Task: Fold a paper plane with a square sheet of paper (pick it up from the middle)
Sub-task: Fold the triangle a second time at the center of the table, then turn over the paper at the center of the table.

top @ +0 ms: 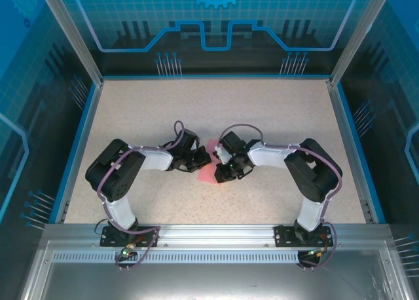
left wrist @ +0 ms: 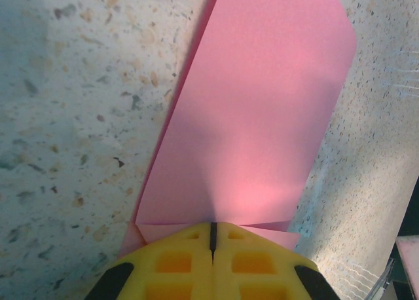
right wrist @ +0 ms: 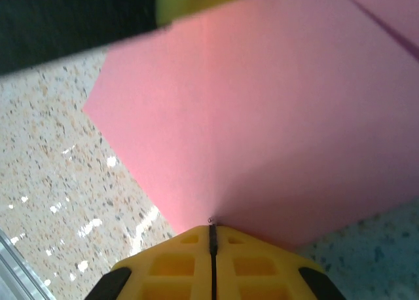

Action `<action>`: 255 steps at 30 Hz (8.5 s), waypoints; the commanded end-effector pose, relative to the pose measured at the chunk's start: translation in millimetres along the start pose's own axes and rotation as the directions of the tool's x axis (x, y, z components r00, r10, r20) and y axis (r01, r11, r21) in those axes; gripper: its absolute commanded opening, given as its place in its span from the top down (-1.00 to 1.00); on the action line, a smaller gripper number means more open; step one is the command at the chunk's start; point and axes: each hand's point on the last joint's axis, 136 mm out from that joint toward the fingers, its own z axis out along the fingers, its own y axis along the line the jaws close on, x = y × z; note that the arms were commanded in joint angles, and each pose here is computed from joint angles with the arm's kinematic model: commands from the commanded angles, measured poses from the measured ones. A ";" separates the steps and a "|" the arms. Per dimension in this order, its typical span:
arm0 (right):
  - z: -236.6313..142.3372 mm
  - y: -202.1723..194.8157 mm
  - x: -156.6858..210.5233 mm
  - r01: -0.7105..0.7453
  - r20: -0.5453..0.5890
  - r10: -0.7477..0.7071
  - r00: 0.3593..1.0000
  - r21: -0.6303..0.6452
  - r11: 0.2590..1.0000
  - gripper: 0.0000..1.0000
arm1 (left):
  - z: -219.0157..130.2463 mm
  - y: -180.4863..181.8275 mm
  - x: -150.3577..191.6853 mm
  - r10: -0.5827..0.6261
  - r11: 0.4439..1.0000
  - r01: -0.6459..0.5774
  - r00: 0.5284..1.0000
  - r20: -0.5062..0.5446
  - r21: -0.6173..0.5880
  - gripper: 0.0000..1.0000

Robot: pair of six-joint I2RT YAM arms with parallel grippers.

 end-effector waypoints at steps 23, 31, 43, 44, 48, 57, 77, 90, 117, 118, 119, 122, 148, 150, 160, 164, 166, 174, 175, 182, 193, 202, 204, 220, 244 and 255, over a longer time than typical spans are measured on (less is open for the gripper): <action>-4.4 17.9 -41.7 -0.034 0.053 0.033 0.998 0.014 0.999 0.88 | 9.1 74.9 28.3 -0.106 0.964 0.093 0.994 -0.038 -0.250 1.00; 7.0 4.9 -38.1 -0.059 0.028 0.058 0.998 0.054 0.997 0.90 | 9.3 77.9 29.0 -0.115 0.960 0.102 0.993 -0.035 -0.259 1.00; 2.1 -18.8 55.4 -0.046 -0.191 0.059 0.980 0.068 0.997 0.90 | 7.5 90.0 29.5 -0.137 0.940 0.124 0.990 -0.021 -0.317 1.00; 0.3 -19.7 60.8 -0.046 -0.199 0.059 0.978 0.068 0.997 0.90 | 7.7 90.5 29.5 -0.138 0.940 0.124 0.990 -0.021 -0.318 1.00; -4.0 -29.1 81.5 -0.070 -0.223 0.087 0.971 0.082 0.994 0.90 | 7.7 90.8 29.5 -0.138 0.939 0.124 0.990 -0.022 -0.321 1.00; -49.1 4.7 12.4 -0.031 0.031 0.032 0.999 -0.036 0.999 0.89 | 10.2 69.3 26.6 -0.102 0.966 0.088 0.994 -0.045 -0.243 1.00; 0.2 -12.7 -0.4 -0.080 -0.050 0.082 0.995 0.031 0.996 0.90 | -8.2 -12.3 14.1 0.031 0.999 -0.031 0.999 -0.032 0.025 0.97; 5.0 -24.8 7.7 -0.099 -0.078 0.106 0.991 0.082 0.992 0.90 | 3.8 0.1 48.3 0.053 0.999 -0.054 0.993 -0.103 -0.009 0.95; -79.9 14.4 -67.8 -0.064 0.178 0.100 0.979 -0.195 0.979 0.31 | -56.0 -5.7 -49.2 0.060 0.997 -0.055 0.993 0.106 -0.044 0.18; -86.7 10.3 -73.3 -0.065 0.200 0.106 0.974 -0.201 0.977 0.23 | -59.6 -5.7 -47.7 0.043 0.998 -0.038 0.993 0.113 -0.043 0.05; -90.5 5.0 -76.9 -0.065 0.214 0.107 0.971 -0.194 0.979 0.17 | -63.5 -5.9 -45.9 0.023 0.999 -0.018 0.992 0.120 -0.037 -0.06; -84.5 -14.3 -77.2 -0.072 0.197 0.099 0.975 -0.142 0.987 0.04 | -69.3 -6.6 -39.8 -0.033 0.999 0.034 0.991 0.128 -0.006 -0.25; -29.6 -21.0 -59.3 -0.040 0.001 0.040 0.999 -0.172 0.984 0.72 | -55.6 -17.5 6.2 -0.117 0.985 0.117 0.993 -0.004 0.129 -0.83; -33.0 -23.5 -60.8 -0.050 0.017 0.054 0.998 -0.173 0.984 0.77 | -51.9 -22.6 10.7 -0.100 0.983 0.102 0.995 -0.023 0.150 -0.75; -48.8 -34.2 -66.2 -0.090 0.069 0.105 0.992 -0.193 0.977 0.82 | -38.3 -31.2 15.9 -0.017 0.982 0.026 0.999 -0.050 0.186 -0.31; -49.1 -36.1 -65.6 -0.097 0.070 0.113 0.991 -0.193 0.976 0.82 | -31.5 -31.7 17.7 -0.003 0.982 0.015 0.998 -0.062 0.187 -0.13; -48.7 -36.7 -65.7 -0.099 0.069 0.114 0.991 -0.194 0.976 0.82 | -27.8 -31.9 17.2 0.000 0.983 0.013 0.998 -0.070 0.186 -0.06; -49.7 -37.5 -65.8 -0.103 0.072 0.119 0.990 -0.200 0.974 0.81 | -16.6 -35.4 12.3 0.016 0.982 0.000 0.996 -0.083 0.187 0.21; -50.0 -37.1 -65.6 -0.103 0.072 0.120 0.990 -0.201 0.974 0.80 | -15.5 -36.6 11.3 0.022 0.982 -0.006 0.996 -0.083 0.187 0.24; -58.5 -36.7 -68.9 -0.105 0.096 0.126 0.987 -0.201 0.974 0.69 | -8.2 -35.9 8.1 0.024 0.984 -0.008 0.996 -0.090 0.176 0.59; -161.8 -58.6 -86.3 -0.169 0.459 0.184 0.869 -0.073 0.983 -0.78 | -51.7 -50.6 -5.5 0.166 0.986 -0.165 0.986 -0.033 0.021 0.98; -202.5 -78.9 -78.2 -0.232 0.577 0.170 0.799 0.034 0.972 -0.98 | -157.7 -35.5 -52.7 0.482 0.704 -0.374 0.876 0.020 -0.603 0.95; -203.8 -81.4 -76.3 -0.241 0.589 0.174 0.789 0.035 0.970 -0.98 | -176.0 -33.8 -63.3 0.551 0.567 -0.373 0.835 0.001 -0.734 0.96; -210.1 -111.3 -52.0 -0.369 0.602 0.250 0.759 0.081 0.926 -0.98 | -109.7 -21.7 -82.7 0.677 -0.064 -0.295 0.690 -0.258 -0.954 0.96; -212.4 -122.1 -46.3 -0.431 0.591 0.311 0.745 0.069 0.900 -0.98 | 11.4 -27.1 -11.9 0.610 0.323 -0.525 0.752 -0.251 -0.788 0.59; -194.7 -113.8 -63.0 -0.415 0.544 0.356 0.760 -0.015 0.910 -0.90 | -32.1 -143.3 16.4 0.509 0.818 -0.500 0.859 -0.049 -0.284 -0.36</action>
